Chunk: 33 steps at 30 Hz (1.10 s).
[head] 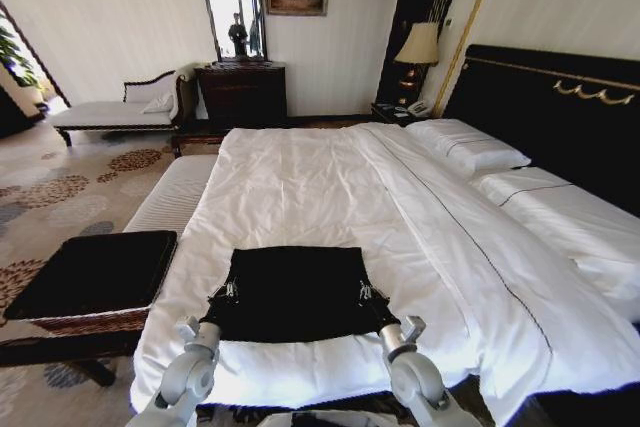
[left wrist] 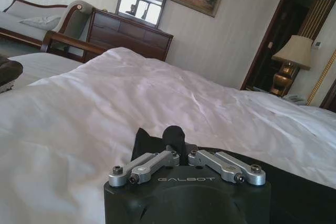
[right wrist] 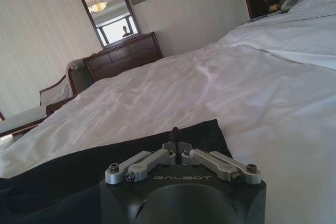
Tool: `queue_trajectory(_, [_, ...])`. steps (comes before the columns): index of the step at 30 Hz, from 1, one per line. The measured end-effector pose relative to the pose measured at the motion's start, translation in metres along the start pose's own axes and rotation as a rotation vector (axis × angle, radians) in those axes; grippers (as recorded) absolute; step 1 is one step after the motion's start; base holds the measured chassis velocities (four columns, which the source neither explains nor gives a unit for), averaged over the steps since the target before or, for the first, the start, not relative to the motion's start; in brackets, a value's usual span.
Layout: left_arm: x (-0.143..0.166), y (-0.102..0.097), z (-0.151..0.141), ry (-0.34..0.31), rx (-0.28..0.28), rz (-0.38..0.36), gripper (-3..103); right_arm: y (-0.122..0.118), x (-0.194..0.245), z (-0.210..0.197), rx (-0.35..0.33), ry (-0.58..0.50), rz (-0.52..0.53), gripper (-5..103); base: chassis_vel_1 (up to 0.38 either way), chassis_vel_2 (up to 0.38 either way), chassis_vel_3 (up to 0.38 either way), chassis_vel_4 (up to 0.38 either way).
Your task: Fold the clothes on the bed and place them into the basket.
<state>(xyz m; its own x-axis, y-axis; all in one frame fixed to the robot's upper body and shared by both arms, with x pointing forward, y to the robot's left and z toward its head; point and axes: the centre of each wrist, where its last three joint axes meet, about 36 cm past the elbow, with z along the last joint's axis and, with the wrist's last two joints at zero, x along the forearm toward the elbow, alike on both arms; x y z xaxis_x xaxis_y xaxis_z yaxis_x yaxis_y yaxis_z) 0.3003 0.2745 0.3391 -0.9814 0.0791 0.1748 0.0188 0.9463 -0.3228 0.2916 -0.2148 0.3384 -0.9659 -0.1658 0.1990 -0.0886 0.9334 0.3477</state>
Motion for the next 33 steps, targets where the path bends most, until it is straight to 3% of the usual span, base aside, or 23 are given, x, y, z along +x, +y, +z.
queue_trajectory(13, [0.003,-0.008,-0.003,-0.011,-0.010,0.025,2,-0.018,0.000,-0.017,0.012,-0.025,0.024,1,0.000,0.000,0.000,0.000])
queue_trajectory(27, [0.017,-0.005,0.008,0.015,-0.042,0.034,2,-0.001,0.012,0.001,-0.003,0.012,0.007,1,0.000,0.000,0.000,0.000])
queue_trajectory(30, [0.020,-0.003,0.011,0.035,-0.042,0.005,-1,-0.001,0.011,0.004,0.005,0.015,0.006,-2,0.000,0.000,0.000,0.000])
queue_trajectory(32, [0.020,-0.002,0.012,0.040,-0.039,-0.001,-1,-0.002,0.011,0.005,0.008,0.015,0.007,3,0.000,0.000,0.000,0.000])
queue_trajectory(33, [0.021,-0.002,0.012,0.048,-0.038,-0.007,4,-0.002,0.013,0.006,0.013,0.016,0.009,3,0.000,0.000,0.000,0.000])
